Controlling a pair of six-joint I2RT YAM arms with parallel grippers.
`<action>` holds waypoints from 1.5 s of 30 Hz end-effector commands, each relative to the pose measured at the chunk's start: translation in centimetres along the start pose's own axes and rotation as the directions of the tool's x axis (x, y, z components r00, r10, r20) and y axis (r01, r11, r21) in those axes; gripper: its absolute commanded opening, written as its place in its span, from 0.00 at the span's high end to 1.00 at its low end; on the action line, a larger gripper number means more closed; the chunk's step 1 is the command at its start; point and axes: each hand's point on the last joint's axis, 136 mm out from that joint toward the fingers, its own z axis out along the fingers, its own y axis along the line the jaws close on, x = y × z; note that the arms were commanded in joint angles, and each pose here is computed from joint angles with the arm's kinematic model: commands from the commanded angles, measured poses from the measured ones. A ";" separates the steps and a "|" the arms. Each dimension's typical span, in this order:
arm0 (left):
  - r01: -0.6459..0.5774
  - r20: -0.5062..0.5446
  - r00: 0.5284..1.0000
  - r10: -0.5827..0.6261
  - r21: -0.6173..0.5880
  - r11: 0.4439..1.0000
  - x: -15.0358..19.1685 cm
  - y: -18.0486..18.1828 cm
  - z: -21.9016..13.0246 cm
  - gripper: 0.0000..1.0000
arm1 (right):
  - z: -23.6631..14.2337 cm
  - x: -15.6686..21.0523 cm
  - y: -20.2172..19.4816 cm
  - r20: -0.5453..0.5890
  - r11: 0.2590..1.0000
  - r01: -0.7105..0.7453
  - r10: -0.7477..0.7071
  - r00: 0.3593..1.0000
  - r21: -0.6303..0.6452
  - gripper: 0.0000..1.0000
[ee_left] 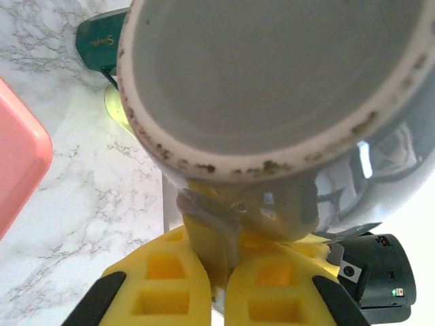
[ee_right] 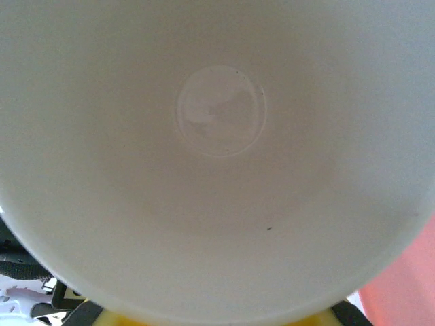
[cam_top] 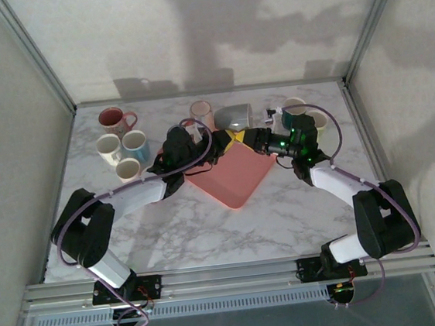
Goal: Turn the mug right side up
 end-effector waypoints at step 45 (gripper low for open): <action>-0.741 -0.223 0.666 0.712 -0.303 0.599 -1.0 2.7 -9.1 0.36 | -17.4 -1.8 -12.8 -0.287 0.191 0.295 -0.065 0.956 0.936 1.00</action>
